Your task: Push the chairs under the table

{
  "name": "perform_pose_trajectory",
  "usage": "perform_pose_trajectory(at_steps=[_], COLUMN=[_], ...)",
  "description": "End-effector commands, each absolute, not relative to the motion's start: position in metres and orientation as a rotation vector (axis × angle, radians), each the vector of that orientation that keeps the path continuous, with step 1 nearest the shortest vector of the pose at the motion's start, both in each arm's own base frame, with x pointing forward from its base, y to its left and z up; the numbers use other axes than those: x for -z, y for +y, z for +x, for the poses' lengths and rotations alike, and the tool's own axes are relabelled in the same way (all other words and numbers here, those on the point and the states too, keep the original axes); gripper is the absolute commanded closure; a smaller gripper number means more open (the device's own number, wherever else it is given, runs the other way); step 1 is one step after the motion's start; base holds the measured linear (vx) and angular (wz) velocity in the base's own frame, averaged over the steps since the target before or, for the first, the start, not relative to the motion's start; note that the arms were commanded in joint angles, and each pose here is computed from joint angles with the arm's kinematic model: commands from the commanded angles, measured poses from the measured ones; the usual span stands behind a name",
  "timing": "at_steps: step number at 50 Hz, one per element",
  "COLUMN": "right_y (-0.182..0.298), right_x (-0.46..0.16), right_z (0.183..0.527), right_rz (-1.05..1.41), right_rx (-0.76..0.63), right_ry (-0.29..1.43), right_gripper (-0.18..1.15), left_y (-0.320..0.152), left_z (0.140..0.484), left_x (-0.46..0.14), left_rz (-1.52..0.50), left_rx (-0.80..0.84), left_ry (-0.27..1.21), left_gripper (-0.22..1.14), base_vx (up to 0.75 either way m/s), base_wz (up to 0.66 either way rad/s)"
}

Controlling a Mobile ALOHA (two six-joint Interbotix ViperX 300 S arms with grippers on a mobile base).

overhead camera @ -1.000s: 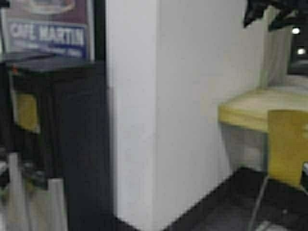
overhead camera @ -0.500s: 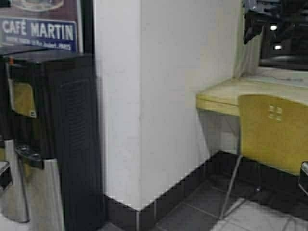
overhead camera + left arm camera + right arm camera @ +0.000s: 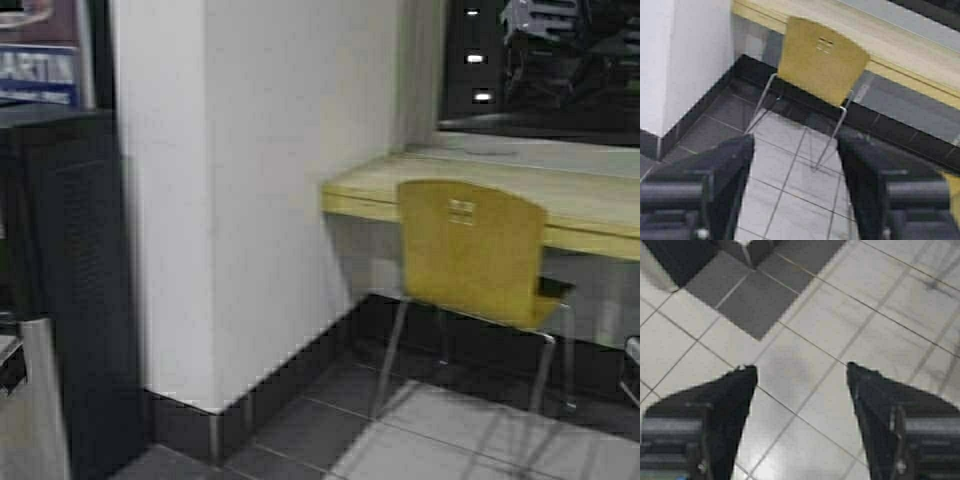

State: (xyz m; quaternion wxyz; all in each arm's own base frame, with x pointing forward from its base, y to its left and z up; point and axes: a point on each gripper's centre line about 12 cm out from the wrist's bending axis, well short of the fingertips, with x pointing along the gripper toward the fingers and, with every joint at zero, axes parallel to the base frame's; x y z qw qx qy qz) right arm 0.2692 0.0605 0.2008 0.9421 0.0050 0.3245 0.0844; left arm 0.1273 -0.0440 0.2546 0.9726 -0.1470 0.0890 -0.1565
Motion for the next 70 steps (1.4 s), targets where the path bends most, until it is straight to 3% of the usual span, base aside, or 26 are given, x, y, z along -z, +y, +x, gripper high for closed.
perform_pose_trajectory(at_steps=[1,59,70], right_y=[0.063,0.064,0.064], right_x=[-0.217,-0.218,-0.209], right_z=[0.273,0.273,0.272], right_rz=[0.023,0.105,0.129], right_rx=[-0.178,-0.155,-0.142], right_ry=[0.617,0.647,0.693], right_gripper=[0.06,0.06,0.06], left_y=[-0.044,-0.042,-0.044], left_z=[0.129,0.128,0.127], left_x=[-0.259,-0.257,-0.256], left_rz=[-0.29,-0.282,-0.435], left_rx=[0.316,0.309,0.311], left_ry=[0.156,0.125,0.153], left_gripper=[0.04,0.04,0.04], base_vx=[-0.27,-0.12,0.0], base_wz=[-0.32,-0.43,-0.22])
